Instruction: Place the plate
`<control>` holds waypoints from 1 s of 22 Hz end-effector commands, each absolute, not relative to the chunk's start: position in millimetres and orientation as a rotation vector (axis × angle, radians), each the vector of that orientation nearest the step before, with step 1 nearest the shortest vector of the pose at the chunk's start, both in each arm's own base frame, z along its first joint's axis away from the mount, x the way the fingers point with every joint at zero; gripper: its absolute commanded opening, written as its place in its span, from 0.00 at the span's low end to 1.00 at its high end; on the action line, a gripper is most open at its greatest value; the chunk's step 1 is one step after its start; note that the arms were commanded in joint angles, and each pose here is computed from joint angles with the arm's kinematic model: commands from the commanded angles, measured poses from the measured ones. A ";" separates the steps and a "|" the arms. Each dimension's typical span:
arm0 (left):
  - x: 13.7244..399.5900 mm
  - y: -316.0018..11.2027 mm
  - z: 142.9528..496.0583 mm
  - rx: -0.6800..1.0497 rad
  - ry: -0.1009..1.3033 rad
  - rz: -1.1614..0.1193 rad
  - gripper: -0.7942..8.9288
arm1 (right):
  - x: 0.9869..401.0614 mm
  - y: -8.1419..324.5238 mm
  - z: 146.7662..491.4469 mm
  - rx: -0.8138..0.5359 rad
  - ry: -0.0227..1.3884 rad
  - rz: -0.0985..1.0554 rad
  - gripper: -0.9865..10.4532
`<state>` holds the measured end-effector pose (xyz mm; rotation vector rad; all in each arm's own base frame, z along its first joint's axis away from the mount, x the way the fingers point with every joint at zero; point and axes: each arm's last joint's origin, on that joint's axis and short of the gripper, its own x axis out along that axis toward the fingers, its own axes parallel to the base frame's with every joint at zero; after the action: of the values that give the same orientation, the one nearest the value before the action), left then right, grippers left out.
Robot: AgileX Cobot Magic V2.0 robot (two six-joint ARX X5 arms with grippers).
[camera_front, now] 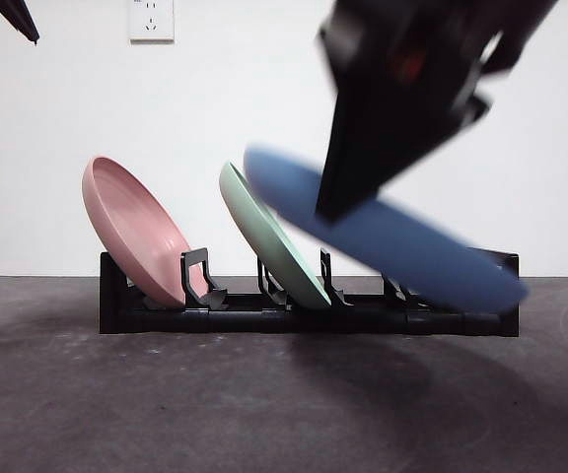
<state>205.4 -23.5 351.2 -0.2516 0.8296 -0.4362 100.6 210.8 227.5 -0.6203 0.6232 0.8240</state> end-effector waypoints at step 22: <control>208.0 -23.9 357.5 -0.220 0.803 -0.458 0.44 | 103.5 264.8 162.8 -0.842 0.631 1.056 0.11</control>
<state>205.4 -23.5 351.2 -0.2368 0.8262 -0.4426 106.3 259.8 164.4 -0.8292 0.6386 1.0368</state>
